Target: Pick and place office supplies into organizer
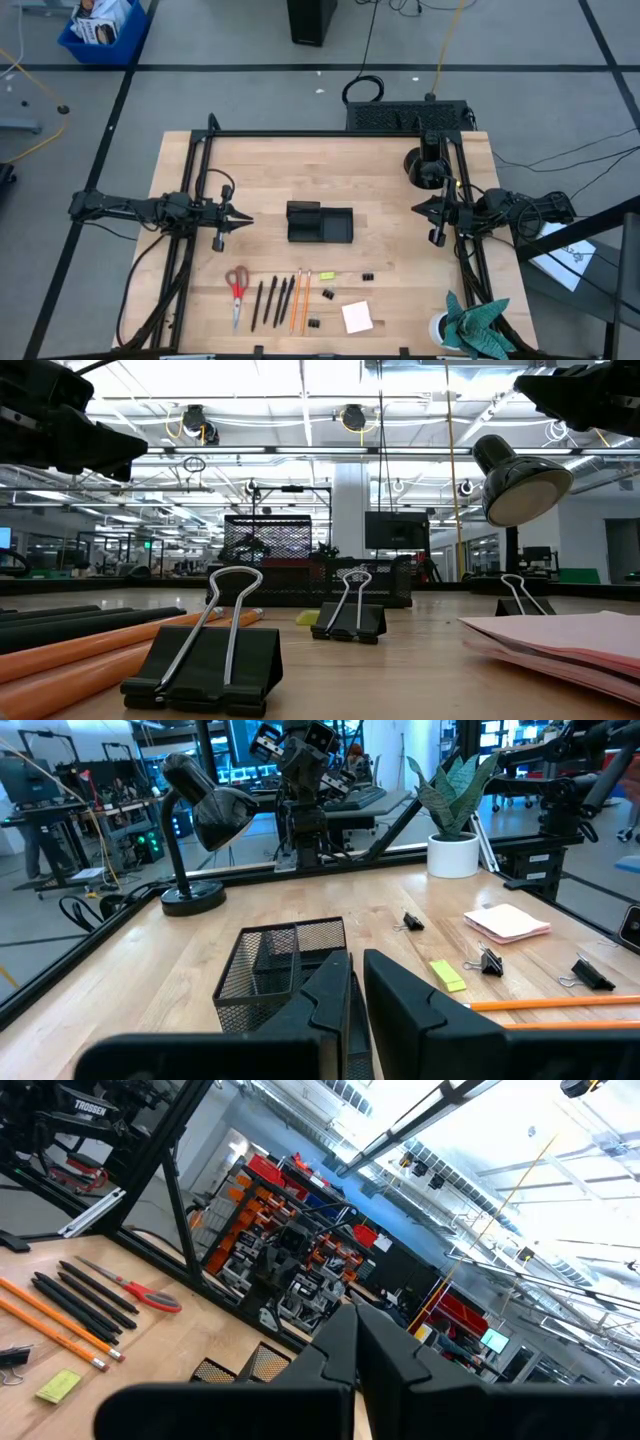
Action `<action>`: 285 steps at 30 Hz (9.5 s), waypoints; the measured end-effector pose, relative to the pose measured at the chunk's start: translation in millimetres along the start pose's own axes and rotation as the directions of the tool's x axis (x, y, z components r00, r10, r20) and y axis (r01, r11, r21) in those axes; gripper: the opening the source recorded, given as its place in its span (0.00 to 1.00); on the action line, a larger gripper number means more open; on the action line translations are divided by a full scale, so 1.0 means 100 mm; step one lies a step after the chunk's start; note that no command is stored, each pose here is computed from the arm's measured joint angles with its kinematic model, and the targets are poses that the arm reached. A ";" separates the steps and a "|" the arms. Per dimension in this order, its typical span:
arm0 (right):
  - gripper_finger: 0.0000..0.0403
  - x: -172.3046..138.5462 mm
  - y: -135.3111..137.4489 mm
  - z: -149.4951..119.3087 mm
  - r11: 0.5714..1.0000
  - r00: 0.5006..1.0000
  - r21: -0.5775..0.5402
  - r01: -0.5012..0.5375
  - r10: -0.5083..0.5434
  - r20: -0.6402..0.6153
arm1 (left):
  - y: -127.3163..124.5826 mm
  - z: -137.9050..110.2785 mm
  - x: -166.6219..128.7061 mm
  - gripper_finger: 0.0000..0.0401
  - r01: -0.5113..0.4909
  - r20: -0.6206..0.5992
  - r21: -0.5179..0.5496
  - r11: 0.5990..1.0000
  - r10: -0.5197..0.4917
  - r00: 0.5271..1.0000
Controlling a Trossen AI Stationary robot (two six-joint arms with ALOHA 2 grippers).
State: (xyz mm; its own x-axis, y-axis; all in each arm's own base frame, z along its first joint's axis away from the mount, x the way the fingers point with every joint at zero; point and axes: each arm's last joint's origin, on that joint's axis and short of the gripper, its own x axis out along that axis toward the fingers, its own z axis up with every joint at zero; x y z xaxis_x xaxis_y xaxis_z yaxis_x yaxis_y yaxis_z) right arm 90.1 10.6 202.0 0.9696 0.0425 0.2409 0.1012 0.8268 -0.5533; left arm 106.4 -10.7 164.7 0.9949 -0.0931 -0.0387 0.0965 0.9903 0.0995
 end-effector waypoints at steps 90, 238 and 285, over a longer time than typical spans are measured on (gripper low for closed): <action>0.31 1.44 0.90 0.22 0.889 0.658 0.456 0.042 0.319 -0.682 | 0.13 0.17 -0.04 0.10 -0.397 0.141 0.030 0.917 0.390 0.910; 0.00 2.83 0.96 -0.69 0.978 0.723 0.200 -0.054 0.176 -0.668 | 0.12 0.15 -0.04 0.10 -0.398 0.123 0.045 0.916 0.390 0.913; 0.29 2.74 0.98 -0.20 0.978 0.756 0.199 -0.066 0.179 -0.629 | 0.13 0.16 -0.04 0.10 -0.407 0.127 0.058 0.911 0.398 0.909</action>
State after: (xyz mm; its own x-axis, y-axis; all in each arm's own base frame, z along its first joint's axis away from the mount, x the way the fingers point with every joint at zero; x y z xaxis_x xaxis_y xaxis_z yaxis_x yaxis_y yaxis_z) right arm 370.5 91.5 197.8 0.8917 -0.1722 -0.4186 -0.0098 0.9172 -0.3982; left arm 104.4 0.6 181.9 0.9460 0.2967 0.1306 -0.3157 0.9346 0.1640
